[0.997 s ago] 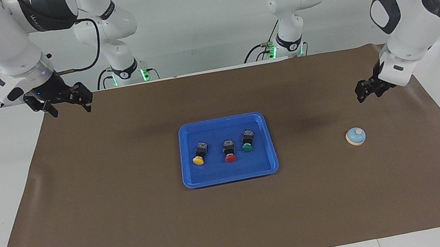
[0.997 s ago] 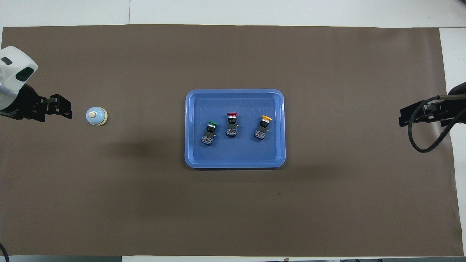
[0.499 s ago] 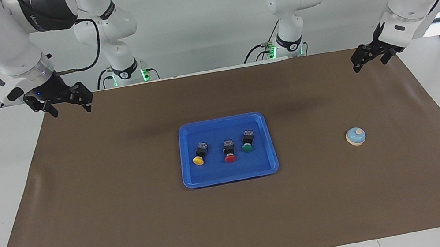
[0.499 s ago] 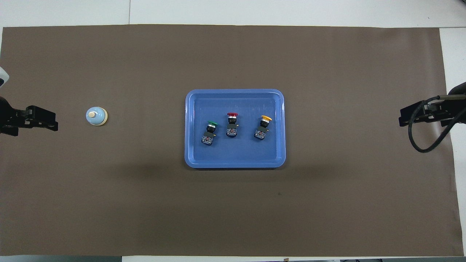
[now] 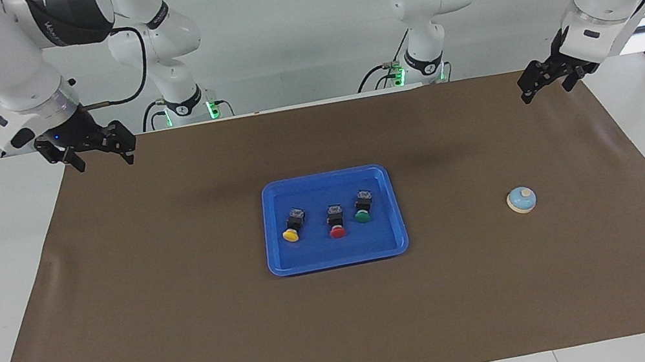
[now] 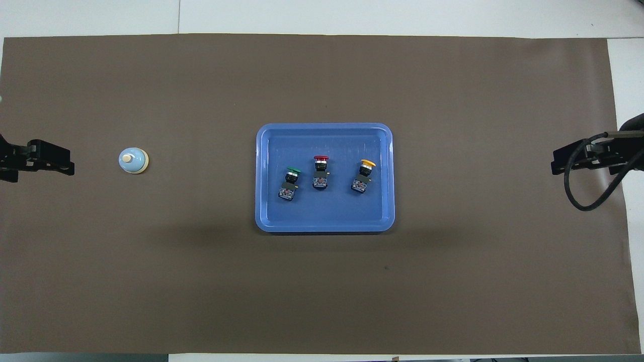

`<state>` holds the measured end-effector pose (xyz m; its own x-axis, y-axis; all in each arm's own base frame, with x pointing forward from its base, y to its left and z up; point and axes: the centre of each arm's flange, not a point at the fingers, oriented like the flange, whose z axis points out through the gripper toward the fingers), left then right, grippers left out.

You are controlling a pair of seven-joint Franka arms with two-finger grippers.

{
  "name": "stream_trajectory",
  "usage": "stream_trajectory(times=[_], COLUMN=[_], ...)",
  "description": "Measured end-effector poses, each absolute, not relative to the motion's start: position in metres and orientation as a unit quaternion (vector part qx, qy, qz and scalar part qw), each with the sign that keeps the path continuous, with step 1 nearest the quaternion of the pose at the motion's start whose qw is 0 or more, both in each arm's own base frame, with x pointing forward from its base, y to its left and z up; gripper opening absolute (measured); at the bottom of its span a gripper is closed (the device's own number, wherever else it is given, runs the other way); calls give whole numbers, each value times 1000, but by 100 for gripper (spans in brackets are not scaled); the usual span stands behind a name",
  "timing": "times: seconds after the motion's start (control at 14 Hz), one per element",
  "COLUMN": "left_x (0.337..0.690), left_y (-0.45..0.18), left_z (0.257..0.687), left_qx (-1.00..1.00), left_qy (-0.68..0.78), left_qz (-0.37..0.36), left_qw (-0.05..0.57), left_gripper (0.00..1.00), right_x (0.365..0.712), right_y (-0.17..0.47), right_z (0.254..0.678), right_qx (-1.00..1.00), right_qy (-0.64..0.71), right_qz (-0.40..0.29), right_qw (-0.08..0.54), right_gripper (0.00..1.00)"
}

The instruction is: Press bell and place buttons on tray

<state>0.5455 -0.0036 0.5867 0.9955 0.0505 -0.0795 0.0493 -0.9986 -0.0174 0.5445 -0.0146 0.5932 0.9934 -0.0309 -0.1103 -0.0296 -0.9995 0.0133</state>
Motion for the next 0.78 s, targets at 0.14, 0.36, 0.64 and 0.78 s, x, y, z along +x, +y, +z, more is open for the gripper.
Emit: stream_trajectory(times=[0.14,0.36,0.64,0.78], left_x=[547,548,549,549], left_y=[-4,-4,-5,-12], left_z=[589,593,612,613], left_qx=[-999,-999,-1000,-1000], left_qy=[-25,-25,-24,-17], left_qz=[38,33,19,18], left_qw=[8,7,7,7], left_gripper=[100,100,100,100], right_x=[545,544,544,544], right_y=[-15,-15,-15,-15], right_z=[593,593,593,593], right_qx=[998,998,998,998], right_qy=[-15,-15,-15,-15], right_qz=[-55,-55,-55,-55], right_qw=[6,6,6,6], right_gripper=[100,100,100,100])
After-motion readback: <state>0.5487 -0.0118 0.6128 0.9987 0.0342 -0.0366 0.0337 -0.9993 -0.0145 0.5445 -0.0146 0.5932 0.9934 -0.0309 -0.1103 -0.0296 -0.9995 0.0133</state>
